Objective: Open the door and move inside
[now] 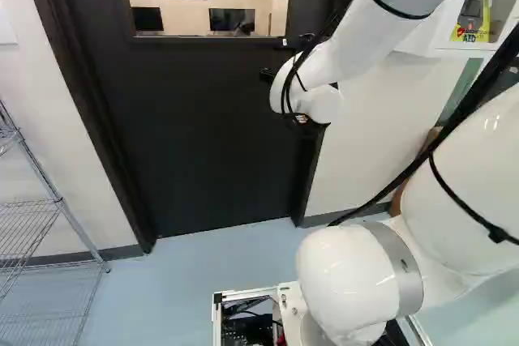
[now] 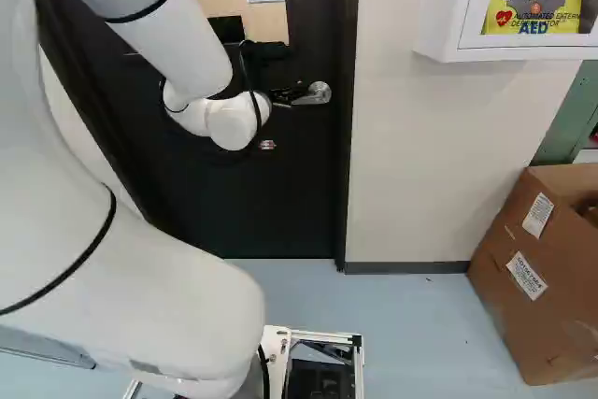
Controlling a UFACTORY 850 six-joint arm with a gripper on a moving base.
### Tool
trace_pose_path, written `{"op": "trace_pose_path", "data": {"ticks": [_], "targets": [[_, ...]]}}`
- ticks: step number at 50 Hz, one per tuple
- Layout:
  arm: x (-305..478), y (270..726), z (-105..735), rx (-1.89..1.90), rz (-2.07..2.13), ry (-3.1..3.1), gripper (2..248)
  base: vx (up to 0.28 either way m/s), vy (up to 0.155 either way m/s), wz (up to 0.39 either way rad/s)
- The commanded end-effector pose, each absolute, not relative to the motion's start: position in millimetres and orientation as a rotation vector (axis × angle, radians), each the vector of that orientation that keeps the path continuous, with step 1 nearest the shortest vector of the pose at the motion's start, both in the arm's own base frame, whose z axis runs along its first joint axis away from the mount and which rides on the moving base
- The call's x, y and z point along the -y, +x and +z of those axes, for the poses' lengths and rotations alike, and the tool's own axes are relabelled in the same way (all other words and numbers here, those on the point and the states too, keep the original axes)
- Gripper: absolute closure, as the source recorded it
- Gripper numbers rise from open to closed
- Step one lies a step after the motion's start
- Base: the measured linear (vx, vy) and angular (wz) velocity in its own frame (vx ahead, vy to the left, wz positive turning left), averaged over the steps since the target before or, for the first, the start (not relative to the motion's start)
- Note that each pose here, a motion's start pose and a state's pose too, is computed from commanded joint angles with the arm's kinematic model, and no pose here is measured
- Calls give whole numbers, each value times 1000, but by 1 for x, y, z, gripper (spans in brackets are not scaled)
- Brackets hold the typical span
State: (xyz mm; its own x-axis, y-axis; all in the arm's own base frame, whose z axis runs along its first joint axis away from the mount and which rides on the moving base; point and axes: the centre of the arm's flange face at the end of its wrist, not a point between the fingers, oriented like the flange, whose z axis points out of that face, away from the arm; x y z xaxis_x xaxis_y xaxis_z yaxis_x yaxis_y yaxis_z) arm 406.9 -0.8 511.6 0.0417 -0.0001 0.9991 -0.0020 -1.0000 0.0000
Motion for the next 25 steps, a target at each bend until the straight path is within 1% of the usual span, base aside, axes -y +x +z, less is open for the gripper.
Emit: {"op": "trace_pose_path", "data": {"ticks": [25], "targets": [[3, 438, 527, 8, 2091, 2339, 3, 0, 0, 0]]}}
